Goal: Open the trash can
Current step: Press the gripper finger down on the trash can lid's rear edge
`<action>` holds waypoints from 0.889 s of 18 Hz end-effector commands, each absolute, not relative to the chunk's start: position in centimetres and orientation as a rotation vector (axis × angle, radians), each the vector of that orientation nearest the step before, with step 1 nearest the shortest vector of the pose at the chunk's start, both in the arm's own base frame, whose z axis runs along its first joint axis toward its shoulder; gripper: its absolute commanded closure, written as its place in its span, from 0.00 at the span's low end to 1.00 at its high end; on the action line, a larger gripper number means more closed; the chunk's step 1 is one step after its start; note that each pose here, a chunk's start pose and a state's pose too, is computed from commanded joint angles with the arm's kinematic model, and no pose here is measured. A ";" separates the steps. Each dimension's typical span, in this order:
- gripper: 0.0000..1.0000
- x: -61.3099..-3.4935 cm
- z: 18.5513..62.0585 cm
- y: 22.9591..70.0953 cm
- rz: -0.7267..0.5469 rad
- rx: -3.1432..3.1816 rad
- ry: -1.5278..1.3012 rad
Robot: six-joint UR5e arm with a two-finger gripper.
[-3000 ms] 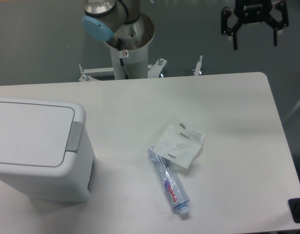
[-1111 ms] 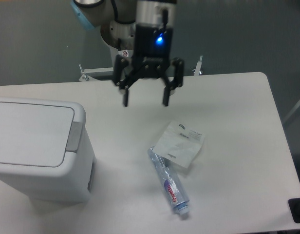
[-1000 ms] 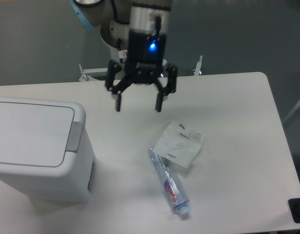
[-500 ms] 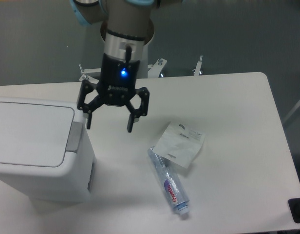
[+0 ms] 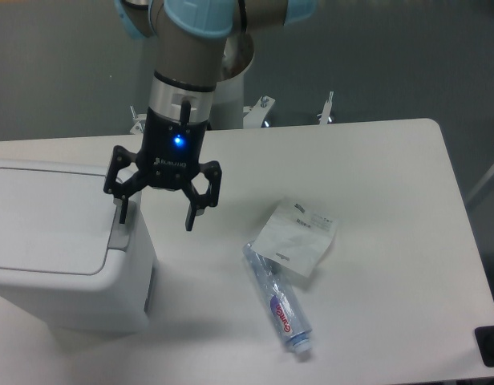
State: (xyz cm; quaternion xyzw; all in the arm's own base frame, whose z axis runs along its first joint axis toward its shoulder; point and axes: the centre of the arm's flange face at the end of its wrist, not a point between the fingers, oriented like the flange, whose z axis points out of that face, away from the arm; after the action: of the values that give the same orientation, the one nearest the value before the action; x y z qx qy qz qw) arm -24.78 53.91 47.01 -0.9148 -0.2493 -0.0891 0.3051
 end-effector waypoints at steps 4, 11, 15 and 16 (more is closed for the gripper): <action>0.00 -24.7 46.8 54.0 -0.238 -2.425 -0.660; 0.00 -25.0 46.4 54.2 -0.242 -2.429 -0.665; 0.00 -25.0 46.2 54.3 -0.243 -2.432 -0.662; 0.00 -25.0 46.2 54.3 -0.243 -2.434 -0.664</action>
State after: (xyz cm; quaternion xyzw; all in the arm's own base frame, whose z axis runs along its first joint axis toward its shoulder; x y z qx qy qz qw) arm -25.02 54.29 46.15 -0.9164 -0.2500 -0.0914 0.2990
